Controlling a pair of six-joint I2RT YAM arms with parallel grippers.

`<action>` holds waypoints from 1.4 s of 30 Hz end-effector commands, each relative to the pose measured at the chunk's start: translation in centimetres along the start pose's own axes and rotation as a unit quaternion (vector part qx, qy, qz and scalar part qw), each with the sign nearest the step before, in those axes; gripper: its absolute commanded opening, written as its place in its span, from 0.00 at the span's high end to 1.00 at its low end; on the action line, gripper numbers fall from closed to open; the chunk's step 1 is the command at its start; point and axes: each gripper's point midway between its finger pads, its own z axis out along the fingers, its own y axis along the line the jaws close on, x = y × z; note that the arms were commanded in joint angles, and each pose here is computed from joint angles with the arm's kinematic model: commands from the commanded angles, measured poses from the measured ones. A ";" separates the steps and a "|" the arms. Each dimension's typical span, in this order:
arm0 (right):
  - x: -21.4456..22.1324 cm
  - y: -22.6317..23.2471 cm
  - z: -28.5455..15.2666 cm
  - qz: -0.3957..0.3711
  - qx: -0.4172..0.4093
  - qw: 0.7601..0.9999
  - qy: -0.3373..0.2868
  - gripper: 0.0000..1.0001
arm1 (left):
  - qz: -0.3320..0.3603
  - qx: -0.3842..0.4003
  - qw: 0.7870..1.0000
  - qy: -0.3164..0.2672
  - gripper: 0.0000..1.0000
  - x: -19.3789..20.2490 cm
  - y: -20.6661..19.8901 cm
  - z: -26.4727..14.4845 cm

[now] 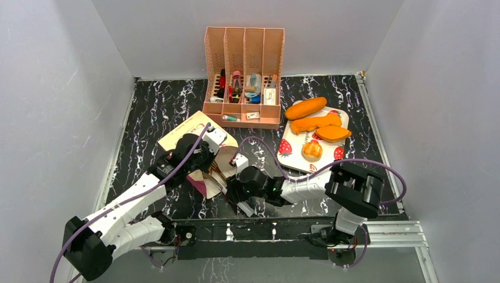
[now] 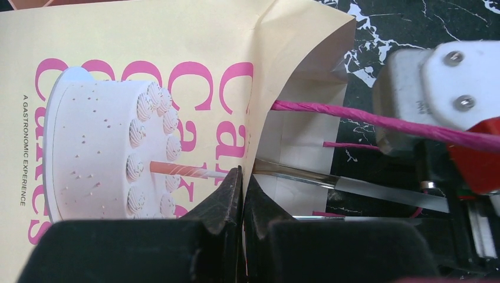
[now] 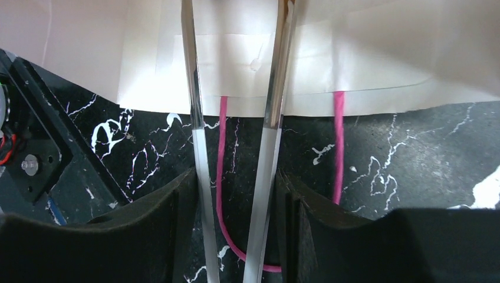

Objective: Take the fake bread out of the paper bag
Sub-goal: Take out the fake bread from the paper bag.

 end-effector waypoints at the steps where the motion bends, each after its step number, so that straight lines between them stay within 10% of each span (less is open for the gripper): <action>1: -2.4 2.0 1.2 0.008 -0.024 1.000 -0.015 0.54 | -0.008 0.005 1.000 -0.028 1.00 -1.4 -0.1 -0.2; 6: -2.0 1.9 2.2 0.010 -0.016 1.000 -0.002 0.58 | -0.010 0.006 1.000 -0.028 1.00 -1.3 -0.1 -0.1; 15: -0.6 1.0 2.7 0.010 0.014 0.999 0.042 0.99 | -0.012 -0.007 1.000 -0.024 1.00 -1.3 0.3 0.2; 42: -5.0 -1.6 -5.0 0.021 0.098 0.995 -0.011 1.00 | -0.036 -0.140 0.989 -0.011 1.00 -1.8 4.9 0.1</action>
